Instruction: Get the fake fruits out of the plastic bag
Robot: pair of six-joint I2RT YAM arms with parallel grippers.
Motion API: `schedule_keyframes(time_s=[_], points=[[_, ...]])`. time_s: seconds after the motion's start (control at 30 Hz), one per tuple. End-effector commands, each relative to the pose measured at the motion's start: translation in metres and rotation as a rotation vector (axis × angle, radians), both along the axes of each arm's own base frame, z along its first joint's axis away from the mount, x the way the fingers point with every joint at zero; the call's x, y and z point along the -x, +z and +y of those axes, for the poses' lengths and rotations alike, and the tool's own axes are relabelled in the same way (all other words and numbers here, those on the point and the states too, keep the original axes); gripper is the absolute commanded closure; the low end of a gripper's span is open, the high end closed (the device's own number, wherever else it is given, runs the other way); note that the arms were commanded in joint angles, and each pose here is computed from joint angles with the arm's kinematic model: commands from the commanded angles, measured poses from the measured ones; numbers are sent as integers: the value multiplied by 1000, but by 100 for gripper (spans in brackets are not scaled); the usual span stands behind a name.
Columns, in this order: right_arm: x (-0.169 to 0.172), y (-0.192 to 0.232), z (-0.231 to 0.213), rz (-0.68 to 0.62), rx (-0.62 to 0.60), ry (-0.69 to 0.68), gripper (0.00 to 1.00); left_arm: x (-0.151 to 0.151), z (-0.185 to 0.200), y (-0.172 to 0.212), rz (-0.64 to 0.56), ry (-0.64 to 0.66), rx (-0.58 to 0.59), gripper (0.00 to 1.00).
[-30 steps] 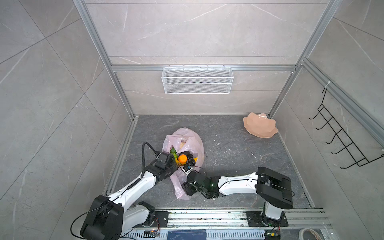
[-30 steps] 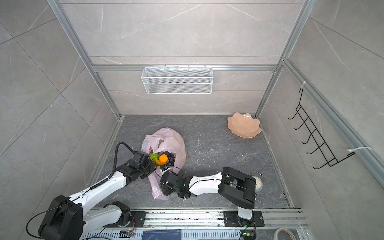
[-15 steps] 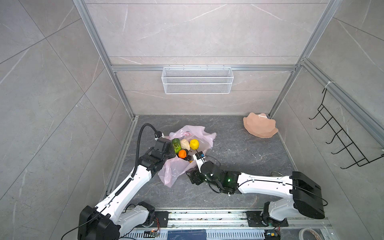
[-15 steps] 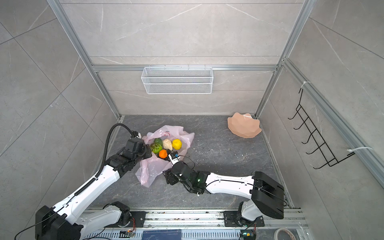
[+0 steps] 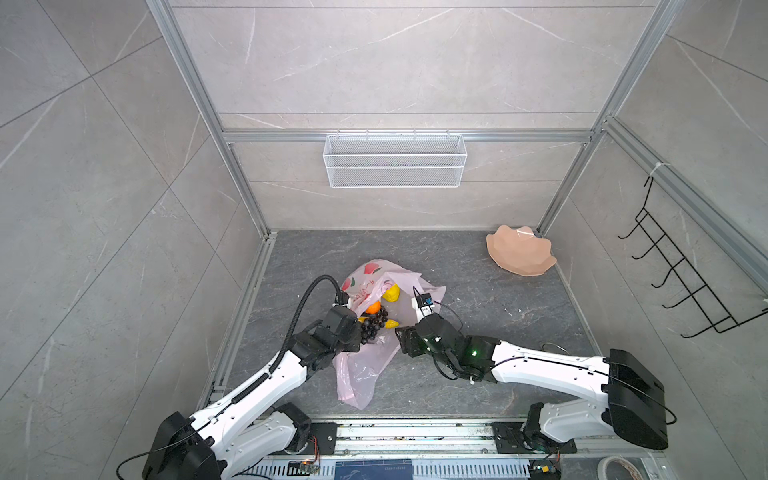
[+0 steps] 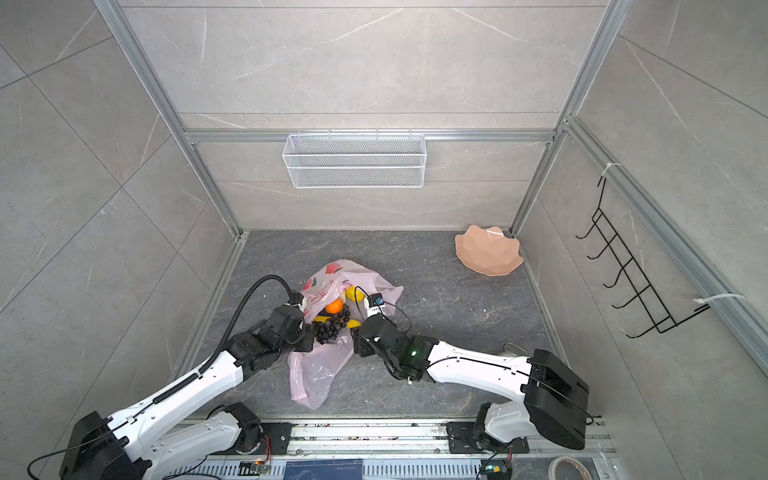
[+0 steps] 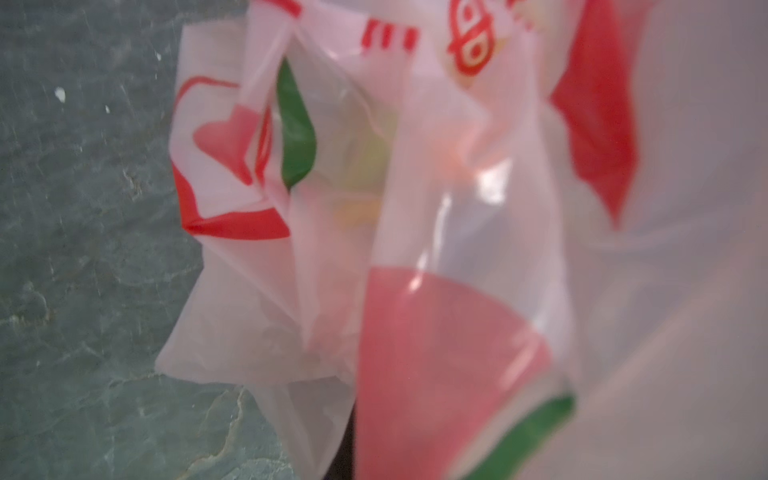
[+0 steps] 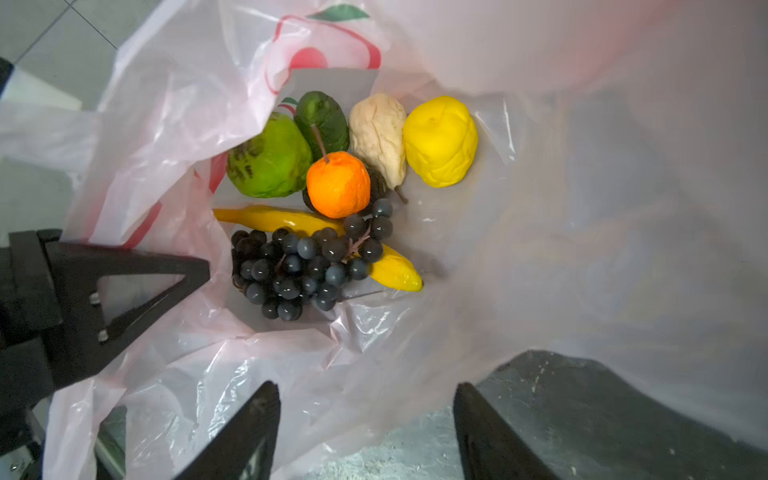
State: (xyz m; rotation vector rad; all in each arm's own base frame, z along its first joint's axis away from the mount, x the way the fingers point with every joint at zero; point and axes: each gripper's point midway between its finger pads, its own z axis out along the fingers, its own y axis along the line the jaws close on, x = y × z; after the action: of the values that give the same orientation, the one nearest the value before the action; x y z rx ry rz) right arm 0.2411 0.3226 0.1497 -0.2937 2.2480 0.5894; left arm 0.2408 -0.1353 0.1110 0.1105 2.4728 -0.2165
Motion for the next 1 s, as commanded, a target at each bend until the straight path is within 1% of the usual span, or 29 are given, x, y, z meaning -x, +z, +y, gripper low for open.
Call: schedule_keyframes(time_s=[0.0, 0.13, 0.3, 0.43, 0.5, 0.6, 0.67, 0.7, 0.87, 0.97], points=[[-6, 3, -6, 26, -4, -31, 31, 0, -6, 11, -24, 18, 78, 100], [-15, 23, -33, 3, -13, -75, 31, -11, -7, 22, -65, 27, 65, 100], [-16, 60, -77, -55, 20, -110, 31, -23, -11, 24, -68, 60, 64, 100], [-24, 89, -127, -98, 75, -212, 31, -31, -15, 24, -53, 102, 79, 100], [-37, 92, -152, -80, 97, -292, 30, -33, -20, 26, -48, 104, 103, 100], [-68, 72, -192, 73, 111, -434, 30, -36, -31, 32, -49, 83, 156, 100], [-91, 51, -217, 198, 47, -534, 30, -37, -38, 36, -50, 68, 190, 100], [-100, 42, -227, 236, 16, -575, 30, -36, -40, 37, -48, 62, 200, 100], [-149, 8, -284, 322, -154, -818, 30, -33, -48, 43, -61, 28, 234, 100], [-169, -5, -316, 331, -225, -961, 31, -32, -51, 43, -67, 11, 244, 100]])
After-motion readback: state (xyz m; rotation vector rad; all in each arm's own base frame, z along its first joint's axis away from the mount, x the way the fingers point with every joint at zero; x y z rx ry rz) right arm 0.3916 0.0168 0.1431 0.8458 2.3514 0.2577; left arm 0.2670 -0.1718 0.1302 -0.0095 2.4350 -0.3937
